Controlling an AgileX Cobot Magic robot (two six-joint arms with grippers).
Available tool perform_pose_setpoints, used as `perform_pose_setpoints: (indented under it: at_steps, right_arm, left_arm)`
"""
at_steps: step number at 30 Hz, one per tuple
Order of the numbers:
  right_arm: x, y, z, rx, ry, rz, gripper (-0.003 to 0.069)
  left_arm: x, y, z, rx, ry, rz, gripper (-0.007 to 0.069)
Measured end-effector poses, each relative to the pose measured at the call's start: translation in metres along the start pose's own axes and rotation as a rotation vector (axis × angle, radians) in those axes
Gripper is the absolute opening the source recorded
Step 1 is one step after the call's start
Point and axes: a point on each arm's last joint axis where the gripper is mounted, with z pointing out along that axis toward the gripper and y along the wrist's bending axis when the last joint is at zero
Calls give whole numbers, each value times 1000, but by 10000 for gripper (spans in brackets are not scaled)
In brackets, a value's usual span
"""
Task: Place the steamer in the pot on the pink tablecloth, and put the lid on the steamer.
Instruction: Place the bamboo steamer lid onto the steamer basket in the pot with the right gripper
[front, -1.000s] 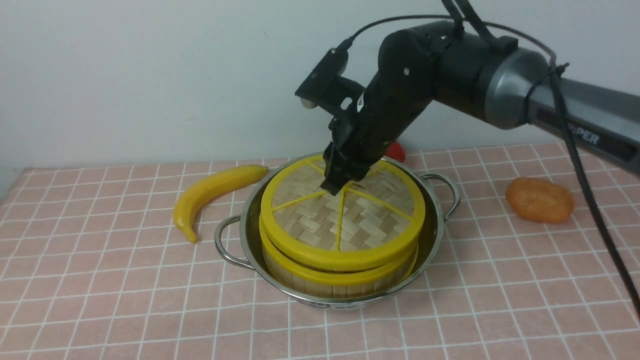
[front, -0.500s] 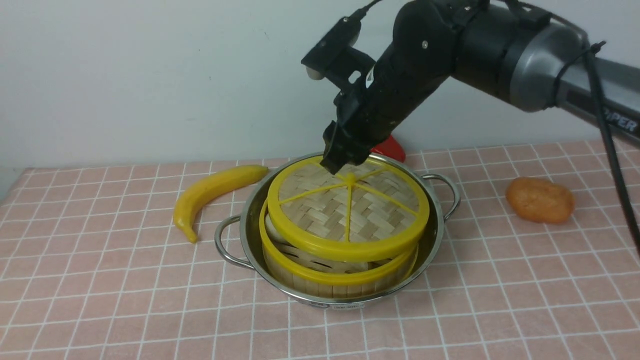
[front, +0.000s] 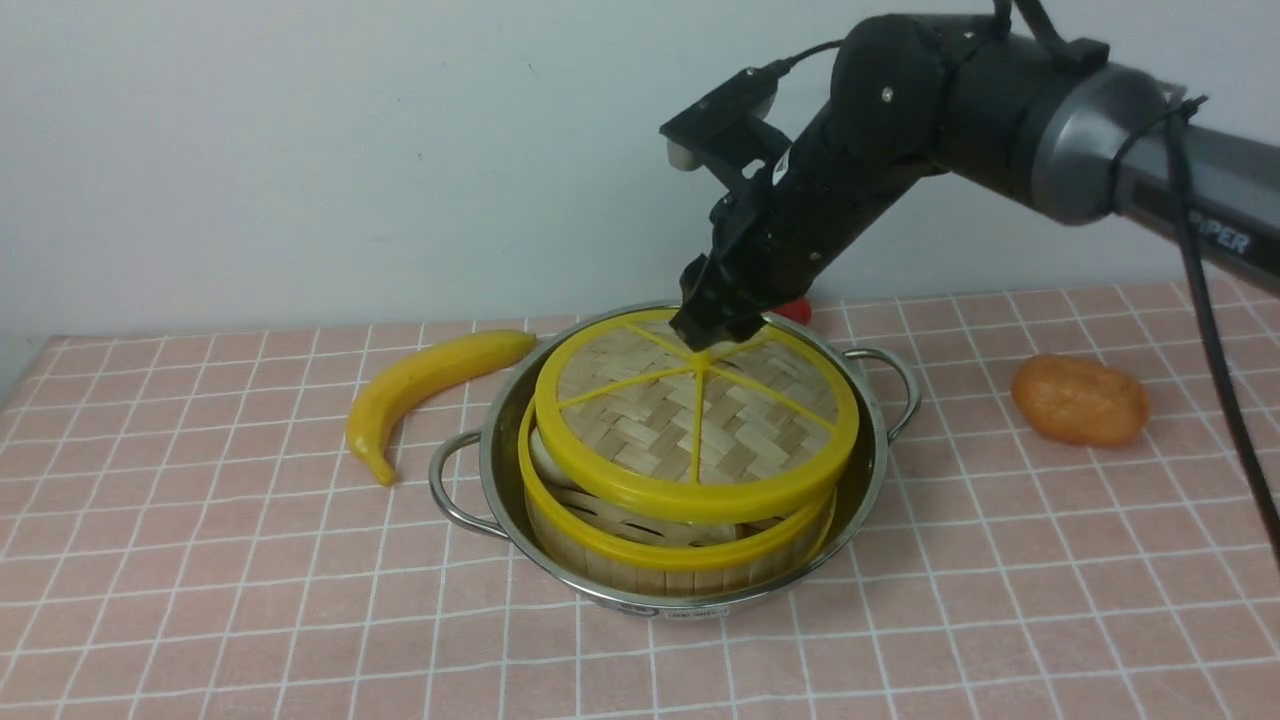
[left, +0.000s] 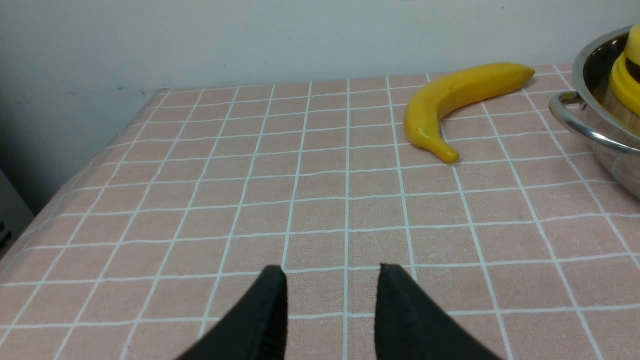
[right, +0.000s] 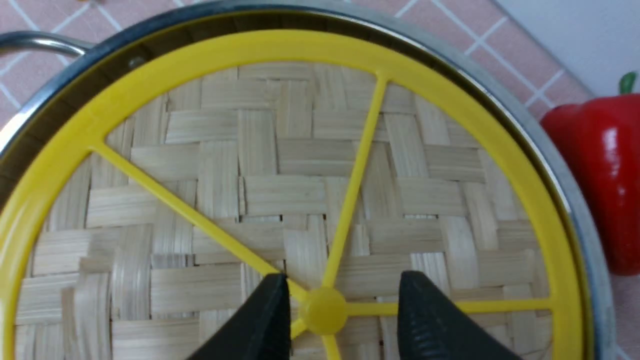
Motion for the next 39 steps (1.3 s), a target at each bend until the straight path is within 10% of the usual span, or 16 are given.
perform_pose_setpoints:
  at_steps: [12, 19, 39]
  right_arm:
    - [4, -1, 13, -10, 24, 10, 304]
    - [5, 0, 13, -30, 29, 9, 147]
    - [2, 10, 3, -115, 17, -31, 148]
  left_arm:
    - [0, 0, 0, 0, 0, 0, 243]
    - [0, 0, 0, 0, 0, 0, 243]
    - [0, 0, 0, 0, 0, 0, 243]
